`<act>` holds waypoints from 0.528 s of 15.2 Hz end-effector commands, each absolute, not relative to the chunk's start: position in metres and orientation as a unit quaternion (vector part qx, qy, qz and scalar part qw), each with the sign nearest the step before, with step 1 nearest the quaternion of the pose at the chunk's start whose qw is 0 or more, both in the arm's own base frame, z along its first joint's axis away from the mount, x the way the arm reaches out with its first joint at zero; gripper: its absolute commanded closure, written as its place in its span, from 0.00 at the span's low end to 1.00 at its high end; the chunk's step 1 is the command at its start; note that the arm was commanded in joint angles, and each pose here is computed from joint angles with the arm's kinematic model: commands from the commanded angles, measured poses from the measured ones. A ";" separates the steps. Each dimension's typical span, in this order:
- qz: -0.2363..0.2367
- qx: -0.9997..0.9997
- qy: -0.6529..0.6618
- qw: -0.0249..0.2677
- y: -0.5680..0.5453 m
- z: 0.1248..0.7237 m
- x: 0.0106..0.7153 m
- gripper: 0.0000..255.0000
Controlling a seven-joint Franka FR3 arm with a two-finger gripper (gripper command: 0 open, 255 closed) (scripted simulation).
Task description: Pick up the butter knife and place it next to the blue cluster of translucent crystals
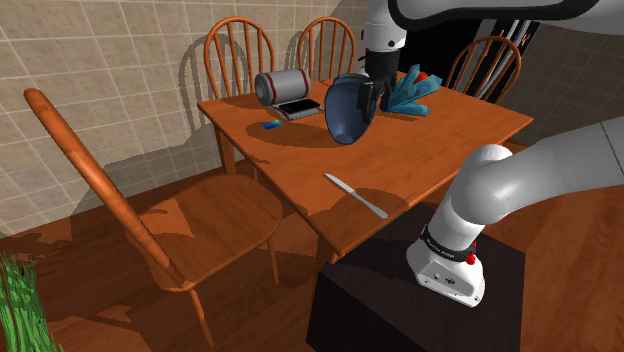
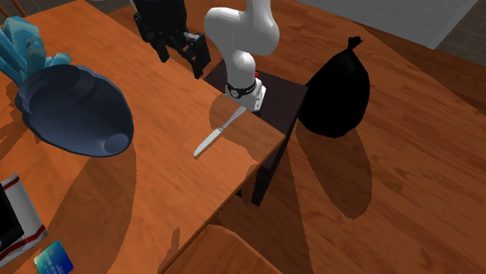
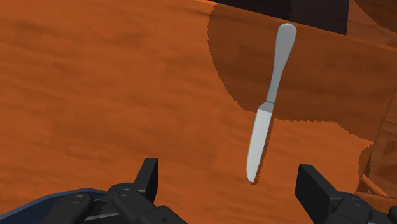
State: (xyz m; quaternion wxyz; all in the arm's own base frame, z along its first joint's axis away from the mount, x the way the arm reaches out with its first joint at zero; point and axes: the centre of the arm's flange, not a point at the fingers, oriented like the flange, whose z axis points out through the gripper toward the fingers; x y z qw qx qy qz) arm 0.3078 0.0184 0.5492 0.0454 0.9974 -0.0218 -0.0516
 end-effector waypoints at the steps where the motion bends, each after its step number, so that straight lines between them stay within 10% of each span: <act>1: -0.052 0.997 -0.022 0.045 0.018 0.549 0.308 0.00; 8: -0.026 0.998 -0.058 0.018 0.038 0.463 0.290 0.00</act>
